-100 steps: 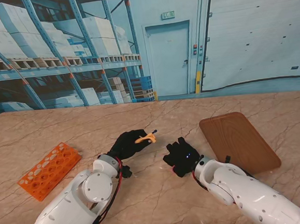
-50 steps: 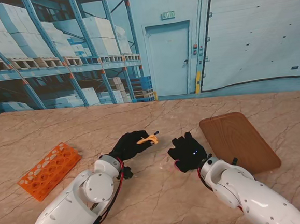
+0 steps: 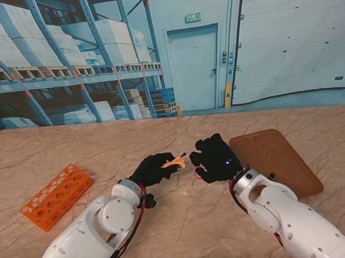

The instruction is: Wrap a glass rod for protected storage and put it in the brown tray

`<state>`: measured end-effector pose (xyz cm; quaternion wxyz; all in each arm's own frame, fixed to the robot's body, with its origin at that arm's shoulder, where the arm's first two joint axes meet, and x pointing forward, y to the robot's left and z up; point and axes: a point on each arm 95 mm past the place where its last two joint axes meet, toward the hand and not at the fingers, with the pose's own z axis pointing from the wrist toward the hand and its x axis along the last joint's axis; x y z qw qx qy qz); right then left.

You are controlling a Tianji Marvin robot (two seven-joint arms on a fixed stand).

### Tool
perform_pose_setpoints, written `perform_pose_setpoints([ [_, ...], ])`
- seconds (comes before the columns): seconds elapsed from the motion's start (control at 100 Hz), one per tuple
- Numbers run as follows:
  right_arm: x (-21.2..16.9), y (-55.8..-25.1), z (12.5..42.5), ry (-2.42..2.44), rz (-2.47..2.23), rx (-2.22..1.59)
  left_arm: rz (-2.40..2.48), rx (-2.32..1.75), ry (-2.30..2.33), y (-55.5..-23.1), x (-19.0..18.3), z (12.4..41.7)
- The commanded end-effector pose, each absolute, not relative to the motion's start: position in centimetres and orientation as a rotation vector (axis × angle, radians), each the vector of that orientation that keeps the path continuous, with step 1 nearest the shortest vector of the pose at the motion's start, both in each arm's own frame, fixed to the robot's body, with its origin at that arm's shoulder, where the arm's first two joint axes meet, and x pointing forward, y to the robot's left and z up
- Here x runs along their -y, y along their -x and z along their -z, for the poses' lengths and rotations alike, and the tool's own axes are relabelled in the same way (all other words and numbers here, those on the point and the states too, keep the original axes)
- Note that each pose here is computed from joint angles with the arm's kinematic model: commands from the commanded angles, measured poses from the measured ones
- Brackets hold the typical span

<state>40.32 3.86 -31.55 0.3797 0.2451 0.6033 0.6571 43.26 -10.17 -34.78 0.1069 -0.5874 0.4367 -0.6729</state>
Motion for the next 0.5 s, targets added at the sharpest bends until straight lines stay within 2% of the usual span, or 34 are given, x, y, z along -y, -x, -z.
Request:
perform_pose_setpoints([
  [0.0,-4.8,-40.7,30.2,-0.599,-1.717,-1.508,1.984,-1.299,1.732,-42.9,10.9,34.7],
  [0.49,-5.2,-42.2,30.0,-0.6,-1.743,-1.477,1.983,-1.357,1.677,-42.7,11.4,35.2],
])
